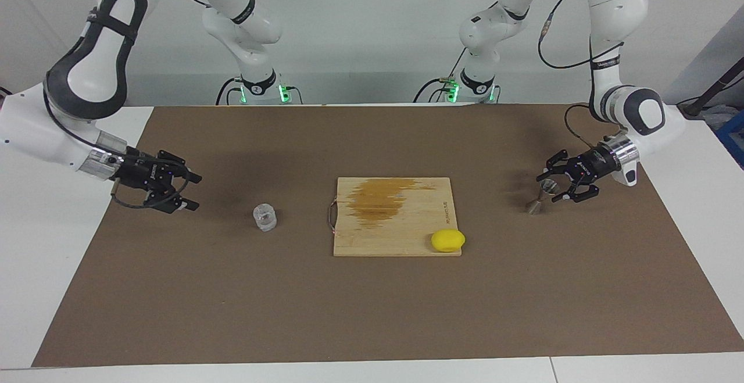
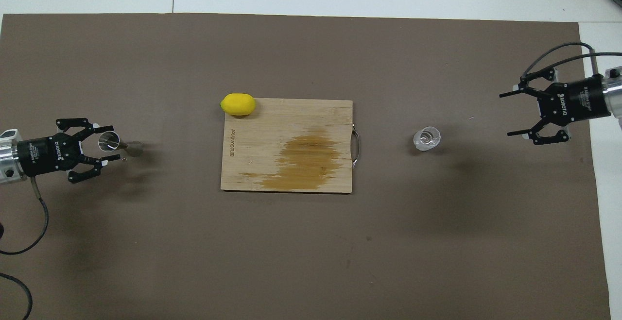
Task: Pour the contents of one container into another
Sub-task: 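Close the left gripper on the glass while the right gripper reaches the clear cup, then close the right gripper around the clear plastic cup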
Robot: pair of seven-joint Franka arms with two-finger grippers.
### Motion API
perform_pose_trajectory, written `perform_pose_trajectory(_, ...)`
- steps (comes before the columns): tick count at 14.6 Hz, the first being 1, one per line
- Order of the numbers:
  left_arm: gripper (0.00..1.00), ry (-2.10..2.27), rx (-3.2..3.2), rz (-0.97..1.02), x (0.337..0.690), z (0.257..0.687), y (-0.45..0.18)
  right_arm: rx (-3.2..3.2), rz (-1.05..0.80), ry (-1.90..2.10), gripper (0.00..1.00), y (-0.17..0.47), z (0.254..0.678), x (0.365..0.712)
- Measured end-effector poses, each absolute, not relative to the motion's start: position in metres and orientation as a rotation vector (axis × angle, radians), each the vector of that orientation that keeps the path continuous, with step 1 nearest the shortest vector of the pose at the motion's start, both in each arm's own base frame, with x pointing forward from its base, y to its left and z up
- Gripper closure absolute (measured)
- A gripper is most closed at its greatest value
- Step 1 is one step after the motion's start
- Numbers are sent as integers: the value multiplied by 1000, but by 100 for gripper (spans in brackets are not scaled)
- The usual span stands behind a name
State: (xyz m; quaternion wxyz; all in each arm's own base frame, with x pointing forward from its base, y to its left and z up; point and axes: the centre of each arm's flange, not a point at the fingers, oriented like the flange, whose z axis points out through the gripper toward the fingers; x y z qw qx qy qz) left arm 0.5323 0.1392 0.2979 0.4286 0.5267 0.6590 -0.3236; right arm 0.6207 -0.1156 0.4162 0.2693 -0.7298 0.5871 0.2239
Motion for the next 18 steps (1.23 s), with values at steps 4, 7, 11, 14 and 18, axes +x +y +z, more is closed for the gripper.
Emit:
perform_pose_trajectory(4, 31, 1642, 1311, -814, 530, 295, 136, -1776, 745, 1623, 14, -133, 340, 635)
perform_pose_trajectory(7, 35, 1637, 1310, -813, 529, 294, 135, -1749, 811, 1613, 13, -125, 303, 643)
perform_pose_trajectory(11, 43, 1632, 1314, -816, 530, 294, 132, -1776, 873, 1569, 13, -90, 289, 646)
perform_pose_trajectory(14, 44, 1631, 1314, -816, 530, 294, 132, -1774, 934, 1556, 13, -73, 263, 635)
perform_pose_trajectory(18, 47, 1631, 1312, -816, 530, 294, 132, -1768, 949, 1562, 13, -72, 242, 623)
